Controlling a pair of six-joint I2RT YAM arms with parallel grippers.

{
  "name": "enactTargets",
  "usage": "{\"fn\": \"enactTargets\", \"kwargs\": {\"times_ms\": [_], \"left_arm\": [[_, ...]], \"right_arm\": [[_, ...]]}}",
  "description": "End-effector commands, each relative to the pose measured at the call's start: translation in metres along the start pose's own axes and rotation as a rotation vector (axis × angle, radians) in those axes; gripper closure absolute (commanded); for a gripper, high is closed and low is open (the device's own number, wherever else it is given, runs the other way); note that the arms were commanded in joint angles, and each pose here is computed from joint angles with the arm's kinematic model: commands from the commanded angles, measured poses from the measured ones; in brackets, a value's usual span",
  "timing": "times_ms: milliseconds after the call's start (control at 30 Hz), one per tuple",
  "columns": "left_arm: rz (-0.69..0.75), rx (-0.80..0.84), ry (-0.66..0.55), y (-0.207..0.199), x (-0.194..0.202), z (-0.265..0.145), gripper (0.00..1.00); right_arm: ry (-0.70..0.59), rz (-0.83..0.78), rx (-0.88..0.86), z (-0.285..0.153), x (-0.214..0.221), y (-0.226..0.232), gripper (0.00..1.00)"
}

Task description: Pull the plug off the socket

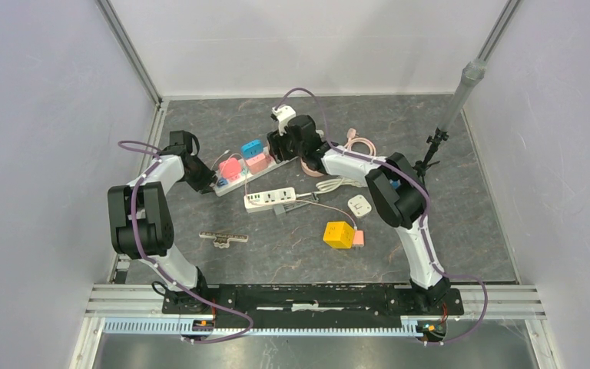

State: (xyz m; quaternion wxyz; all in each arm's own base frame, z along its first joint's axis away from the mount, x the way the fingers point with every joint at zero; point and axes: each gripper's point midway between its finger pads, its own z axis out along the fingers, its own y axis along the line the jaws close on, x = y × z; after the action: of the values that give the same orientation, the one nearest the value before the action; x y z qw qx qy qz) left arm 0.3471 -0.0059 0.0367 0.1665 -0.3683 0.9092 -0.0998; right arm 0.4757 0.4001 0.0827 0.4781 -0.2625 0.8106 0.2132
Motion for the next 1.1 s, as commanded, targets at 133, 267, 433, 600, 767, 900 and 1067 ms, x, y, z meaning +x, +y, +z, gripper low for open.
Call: {"fn": "enactTargets", "kwargs": {"times_ms": [133, 267, 433, 600, 767, 900, 1067], "left_arm": [[0.021, -0.223, 0.076, 0.056, 0.03, 0.024, 0.69], [0.021, -0.222, 0.077, 0.055, 0.03, 0.024, 0.69], [0.017, -0.213, 0.084, 0.054, 0.031, 0.025, 0.69], [0.016, -0.194, 0.08, 0.05, 0.03, 0.025, 0.69], [0.01, -0.18, 0.062, 0.046, 0.026, 0.023, 0.69], [0.0, -0.151, 0.023, 0.037, 0.017, 0.013, 0.69], [0.013, 0.011, -0.06, 0.002, -0.002, -0.011, 0.61]], "right_arm": [[-0.344, -0.031, 0.119, -0.076, -0.128, -0.034, 1.0], [-0.353, 0.032, 0.048, -0.073, -0.127, -0.031, 1.0], [-0.238, -0.04, 0.008, -0.036, -0.095, -0.007, 1.0], [-0.119, -0.185, 0.016, -0.009, -0.06, 0.015, 1.0], [-0.087, -0.214, 0.071, -0.003, -0.053, 0.006, 1.0], [-0.088, -0.162, 0.059, -0.002, -0.049, 0.001, 1.0], [-0.077, -0.08, 0.047, 0.0, -0.04, -0.009, 1.0]]}}
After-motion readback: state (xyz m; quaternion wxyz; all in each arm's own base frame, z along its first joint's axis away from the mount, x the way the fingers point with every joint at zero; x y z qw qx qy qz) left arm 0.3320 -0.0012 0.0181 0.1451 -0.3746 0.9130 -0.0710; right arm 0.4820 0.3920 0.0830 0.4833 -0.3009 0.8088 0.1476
